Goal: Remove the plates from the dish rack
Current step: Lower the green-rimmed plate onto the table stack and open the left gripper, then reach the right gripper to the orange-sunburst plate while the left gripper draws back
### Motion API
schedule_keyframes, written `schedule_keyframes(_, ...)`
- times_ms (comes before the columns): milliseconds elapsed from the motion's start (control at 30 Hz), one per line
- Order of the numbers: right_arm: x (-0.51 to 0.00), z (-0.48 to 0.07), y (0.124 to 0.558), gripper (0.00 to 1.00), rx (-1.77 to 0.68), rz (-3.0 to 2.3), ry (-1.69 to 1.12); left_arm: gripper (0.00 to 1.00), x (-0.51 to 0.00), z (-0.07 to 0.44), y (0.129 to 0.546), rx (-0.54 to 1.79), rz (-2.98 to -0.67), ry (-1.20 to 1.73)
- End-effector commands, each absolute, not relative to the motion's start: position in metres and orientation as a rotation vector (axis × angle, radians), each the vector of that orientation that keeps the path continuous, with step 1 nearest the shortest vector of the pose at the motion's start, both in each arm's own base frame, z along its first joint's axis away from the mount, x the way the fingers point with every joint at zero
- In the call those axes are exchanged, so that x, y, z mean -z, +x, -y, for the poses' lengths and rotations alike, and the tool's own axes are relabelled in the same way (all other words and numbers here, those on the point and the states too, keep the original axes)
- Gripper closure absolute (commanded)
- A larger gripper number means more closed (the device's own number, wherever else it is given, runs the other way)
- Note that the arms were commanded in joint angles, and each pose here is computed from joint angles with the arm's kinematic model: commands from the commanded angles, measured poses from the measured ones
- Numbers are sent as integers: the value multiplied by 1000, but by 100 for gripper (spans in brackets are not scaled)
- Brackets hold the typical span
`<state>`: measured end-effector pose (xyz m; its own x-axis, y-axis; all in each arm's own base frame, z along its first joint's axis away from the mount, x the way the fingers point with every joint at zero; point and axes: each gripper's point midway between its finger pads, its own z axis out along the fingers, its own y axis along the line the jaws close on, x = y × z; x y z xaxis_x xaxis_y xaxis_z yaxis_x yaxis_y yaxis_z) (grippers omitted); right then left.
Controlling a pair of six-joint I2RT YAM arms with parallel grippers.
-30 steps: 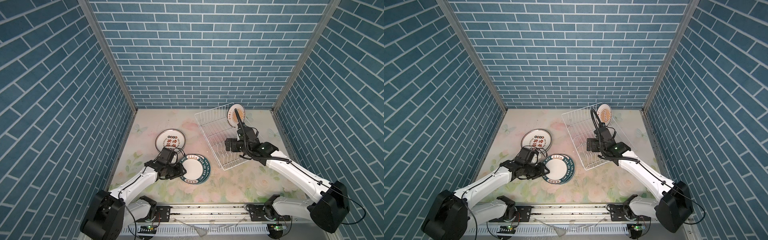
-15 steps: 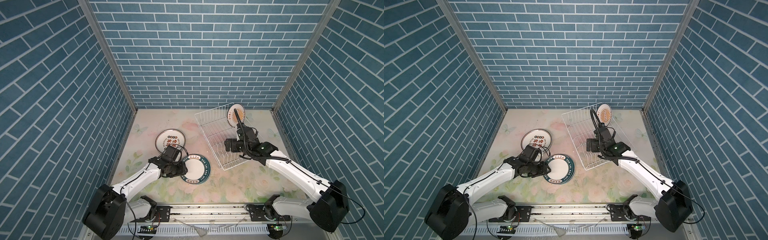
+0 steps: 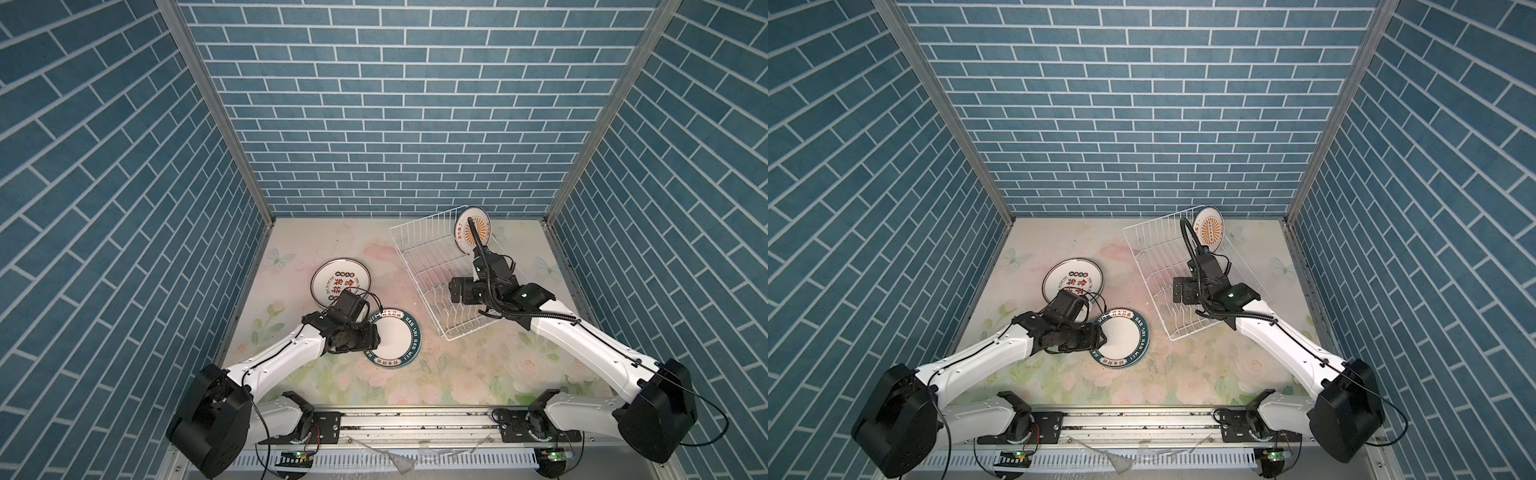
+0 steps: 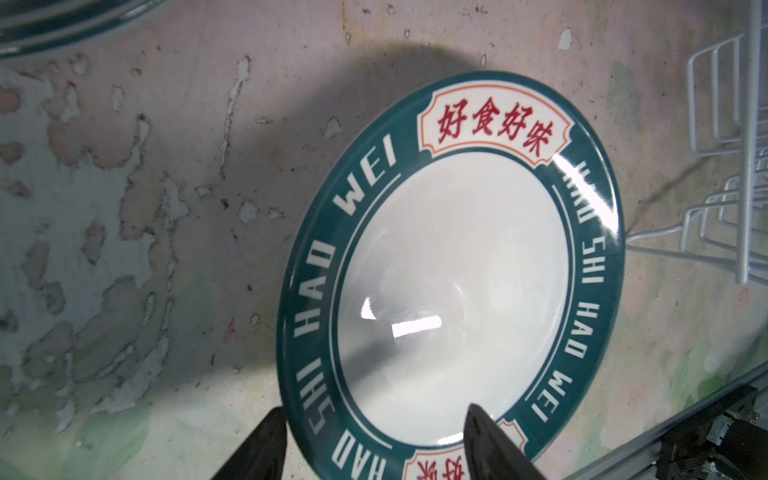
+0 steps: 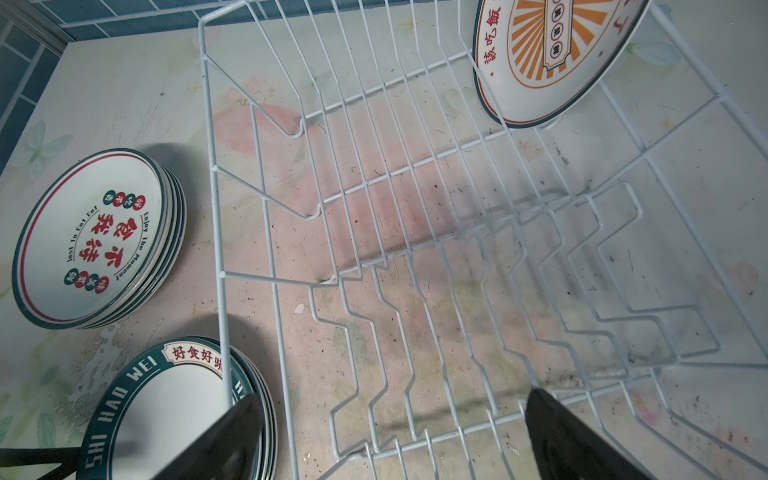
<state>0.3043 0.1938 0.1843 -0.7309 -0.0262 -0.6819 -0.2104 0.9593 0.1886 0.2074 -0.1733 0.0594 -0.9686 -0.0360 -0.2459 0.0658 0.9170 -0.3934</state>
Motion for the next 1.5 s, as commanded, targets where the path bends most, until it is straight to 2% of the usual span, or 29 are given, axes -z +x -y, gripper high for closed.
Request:
schedule_keyframes(0,-173,-191,302,1,-297,-2400,-207,29,-70,175,211,561,-2803,76)
schedule_keyframes(33,-173,-191,303,1,-294,-2398,-208,25,-70,173,211,538,-2802,82)
schedule_keyframes(267,-184,-177,313,1,-212,-2375,-181,20,-83,159,223,398,-2716,110)
schedule_keyframes(300,-187,-174,315,1,-197,-2367,-175,17,-84,159,225,386,-2706,111)
schedule_keyframes(333,-192,-171,319,1,-183,-2355,-169,3,-93,161,233,389,-2674,111)
schedule_keyframes(367,-198,-167,324,1,-166,-2341,-162,1,-95,163,237,389,-2659,111)
schedule_keyframes(700,-225,-142,391,1,-45,-2179,-174,1,-122,170,272,327,-2543,149)
schedule_keyframes(867,-234,-131,428,1,8,-2138,-154,1,-141,178,282,380,-2480,119)
schedule_keyframes(1000,-233,-123,459,1,32,-2142,-141,1,-153,183,290,431,-2424,76)
schedule_keyframes(1133,-228,-114,493,1,75,-2138,-132,1,-165,172,296,361,-2424,-8)
schedule_keyframes(1267,-219,-112,522,1,67,-2138,-129,1,-178,178,302,347,-2407,72)
schedule_keyframes(1467,-207,-111,549,6,66,-2138,-121,1,-175,164,306,335,-2276,-3)
